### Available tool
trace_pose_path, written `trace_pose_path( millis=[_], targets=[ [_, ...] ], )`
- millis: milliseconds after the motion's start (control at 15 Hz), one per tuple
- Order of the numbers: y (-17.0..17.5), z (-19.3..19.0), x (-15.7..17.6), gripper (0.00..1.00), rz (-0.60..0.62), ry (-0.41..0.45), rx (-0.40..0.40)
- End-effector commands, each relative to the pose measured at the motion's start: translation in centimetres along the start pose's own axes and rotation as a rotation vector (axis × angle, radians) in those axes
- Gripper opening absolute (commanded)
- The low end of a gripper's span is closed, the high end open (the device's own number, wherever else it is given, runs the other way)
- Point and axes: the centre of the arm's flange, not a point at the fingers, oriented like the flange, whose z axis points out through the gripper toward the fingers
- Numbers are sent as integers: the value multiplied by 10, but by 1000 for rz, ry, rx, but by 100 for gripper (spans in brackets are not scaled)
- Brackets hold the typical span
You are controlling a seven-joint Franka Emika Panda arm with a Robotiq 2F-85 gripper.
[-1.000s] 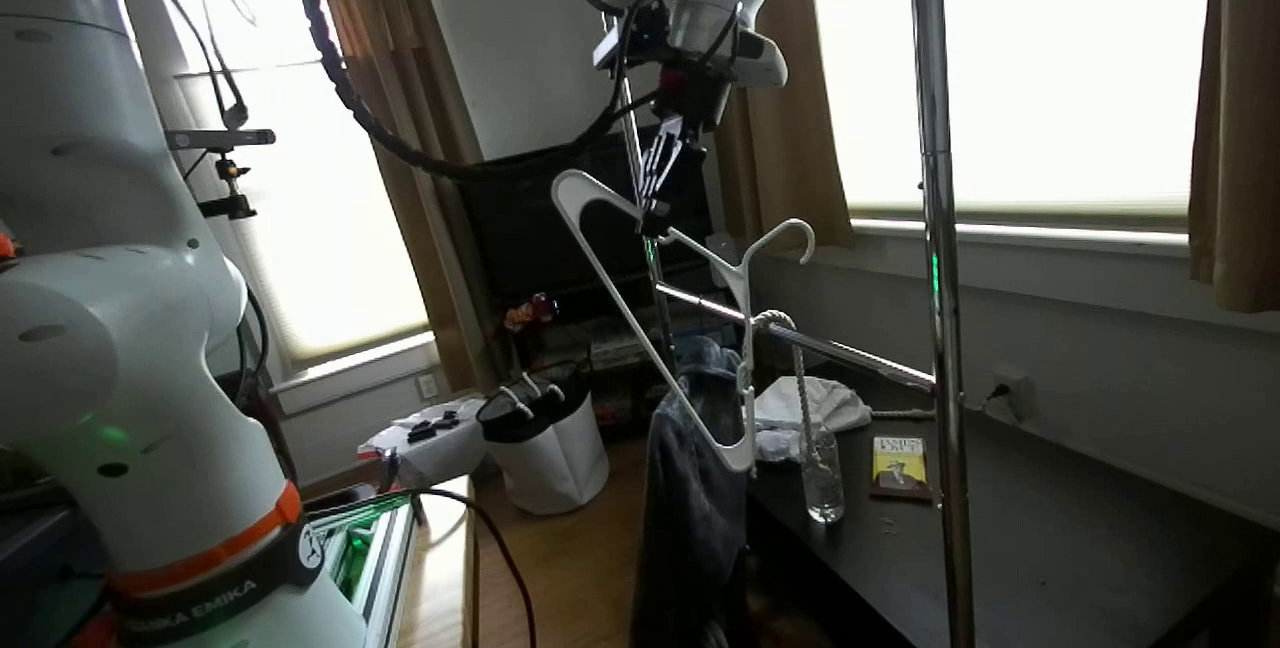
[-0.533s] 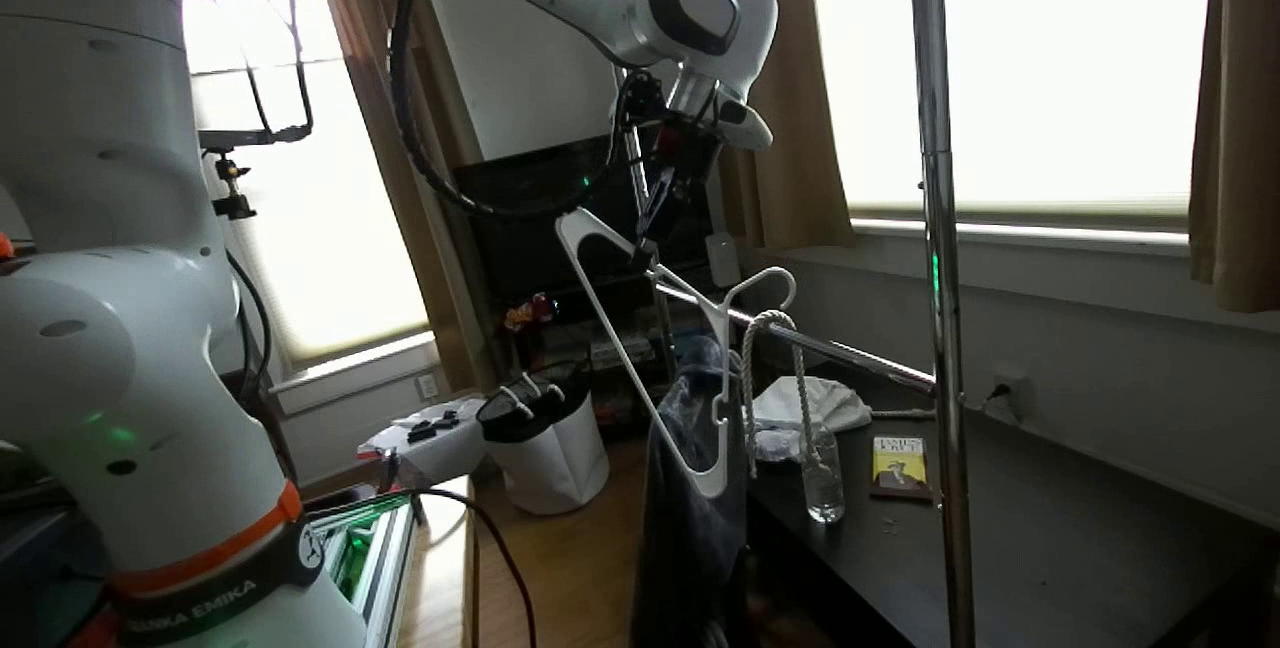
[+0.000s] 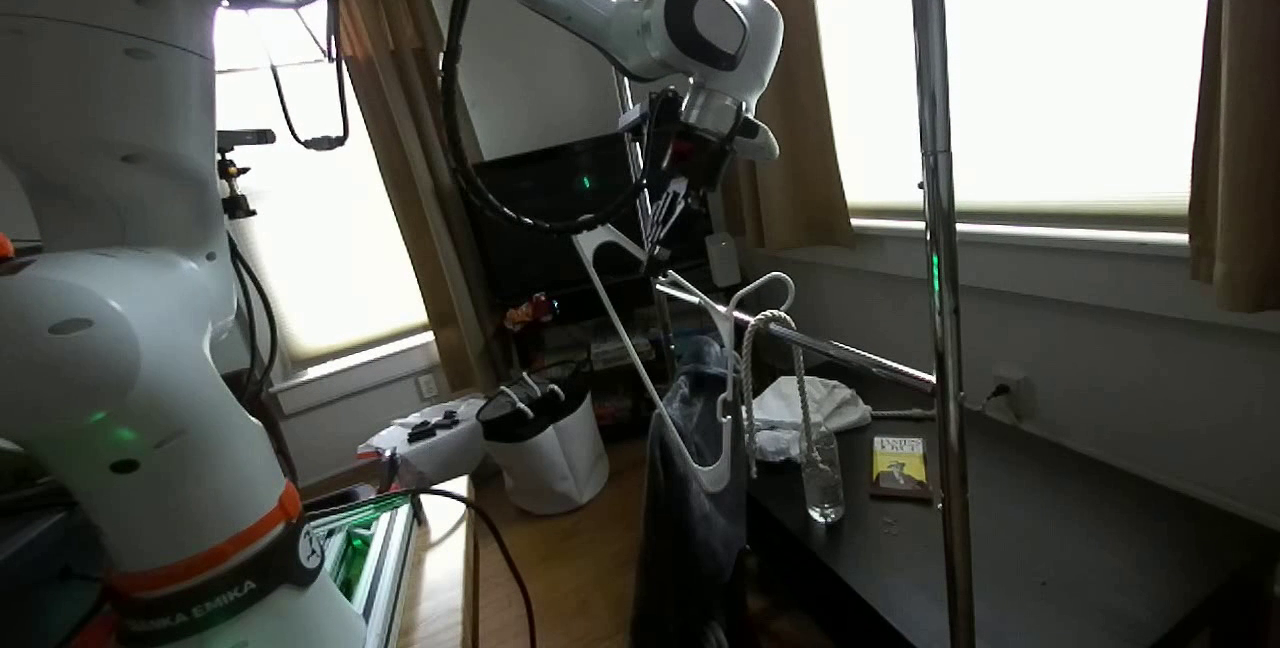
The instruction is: Move the clothes hanger from the top rail to the bottom rail
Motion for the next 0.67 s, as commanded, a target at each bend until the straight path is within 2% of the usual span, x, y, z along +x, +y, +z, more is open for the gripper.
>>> trace_pose_path(
  millis=[0,600],
  targets=[
    [0,-5,22,2,-46,-11,-4],
    [-5,-13,51,2,-69,6,17]
  ],
)
